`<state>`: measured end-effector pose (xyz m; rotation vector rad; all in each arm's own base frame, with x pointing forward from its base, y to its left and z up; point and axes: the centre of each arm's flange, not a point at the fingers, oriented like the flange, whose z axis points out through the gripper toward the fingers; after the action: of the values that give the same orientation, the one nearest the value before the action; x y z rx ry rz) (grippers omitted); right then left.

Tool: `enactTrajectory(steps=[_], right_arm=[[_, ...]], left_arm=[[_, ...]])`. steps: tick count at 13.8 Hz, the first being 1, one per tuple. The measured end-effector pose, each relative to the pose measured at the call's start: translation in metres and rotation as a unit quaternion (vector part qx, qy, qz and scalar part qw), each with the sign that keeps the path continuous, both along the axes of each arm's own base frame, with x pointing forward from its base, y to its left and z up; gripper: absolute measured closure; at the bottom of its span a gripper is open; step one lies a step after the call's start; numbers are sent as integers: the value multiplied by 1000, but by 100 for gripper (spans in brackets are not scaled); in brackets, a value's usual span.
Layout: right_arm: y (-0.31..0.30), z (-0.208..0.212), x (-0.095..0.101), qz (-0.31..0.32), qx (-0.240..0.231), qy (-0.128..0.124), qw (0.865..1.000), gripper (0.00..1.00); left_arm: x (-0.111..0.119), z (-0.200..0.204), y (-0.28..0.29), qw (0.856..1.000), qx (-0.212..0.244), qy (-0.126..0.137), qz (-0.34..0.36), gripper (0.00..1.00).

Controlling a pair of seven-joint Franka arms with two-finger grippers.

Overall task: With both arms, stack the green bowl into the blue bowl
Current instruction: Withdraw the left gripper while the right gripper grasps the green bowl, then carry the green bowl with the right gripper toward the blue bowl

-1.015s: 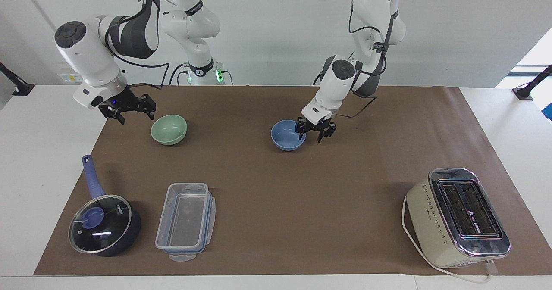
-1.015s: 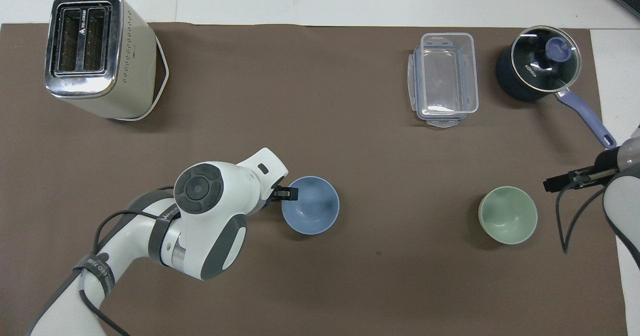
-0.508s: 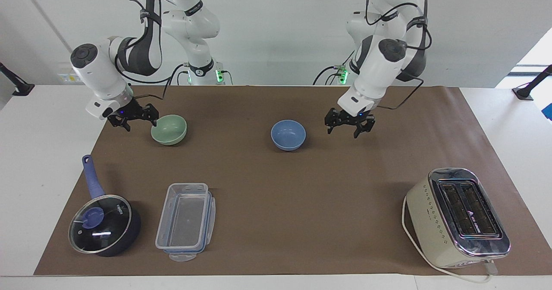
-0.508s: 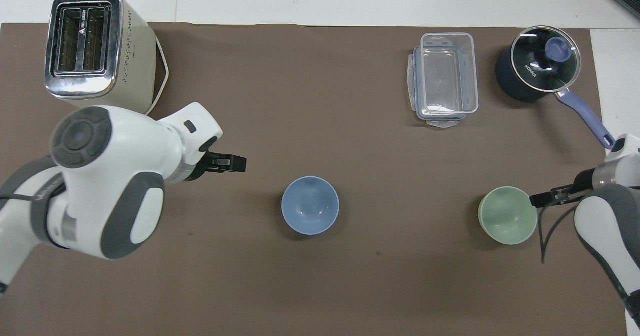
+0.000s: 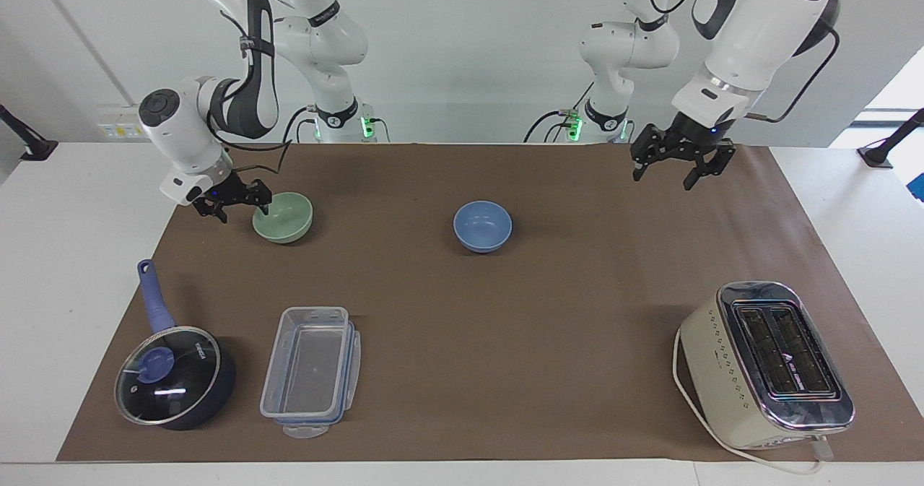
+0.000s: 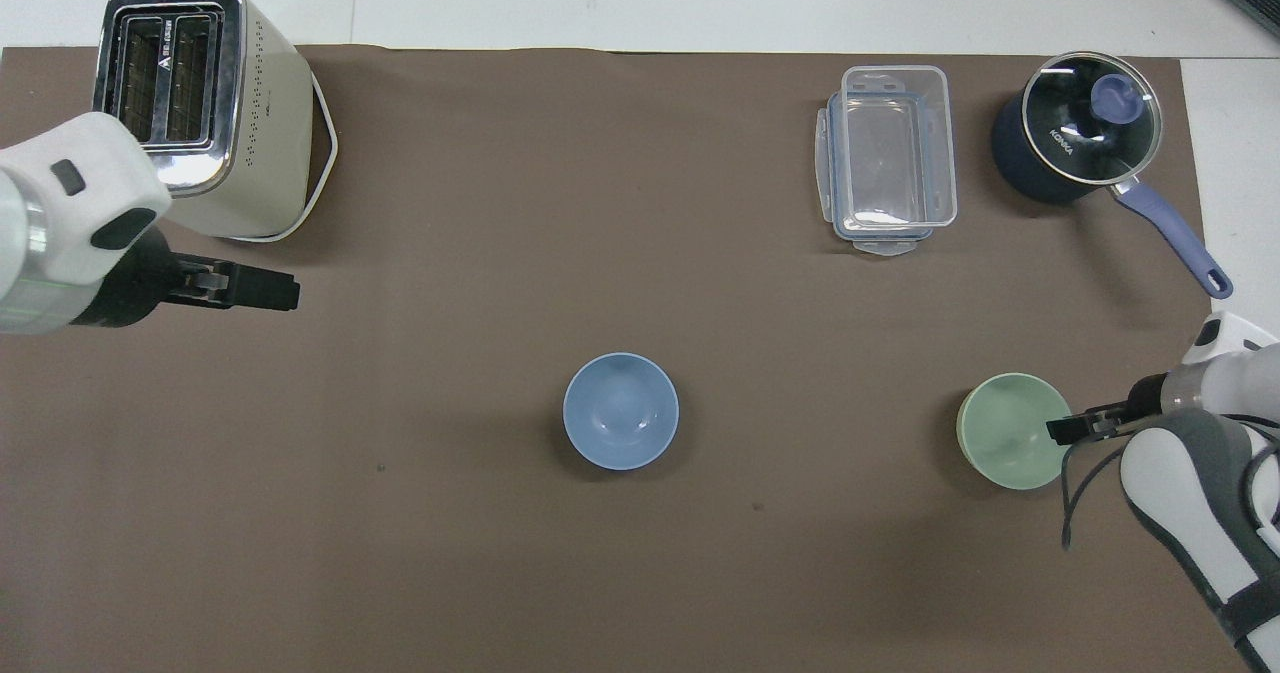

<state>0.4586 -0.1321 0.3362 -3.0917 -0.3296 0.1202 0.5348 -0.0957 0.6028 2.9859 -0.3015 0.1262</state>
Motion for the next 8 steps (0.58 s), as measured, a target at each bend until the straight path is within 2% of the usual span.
enactTrajectory(steps=[1,2,3,4,6,8], right_arm=[[1,-2,-2,0,1,2,1000,0],[2,-4,-3,1,1,3,1000,8],[2,-7,-5,1,1,2,1000,8],[2,-10,-7,1,0,1,1000,17],[3,-14,-9,1,0,1,1000,45],[3,-14,-9,-1,1,2,1000,68]], left_arm=[[3,10,17,1000,2,3,-7,0],[7,17,33,1000,6,9,-11,0],[11,21,44,1000,13,16,-15,0],[15,23,49,999,24,22,-19,0],[21,25,48,999,35,28,-26,0],[21,27,48,998,38,34,-27,0]])
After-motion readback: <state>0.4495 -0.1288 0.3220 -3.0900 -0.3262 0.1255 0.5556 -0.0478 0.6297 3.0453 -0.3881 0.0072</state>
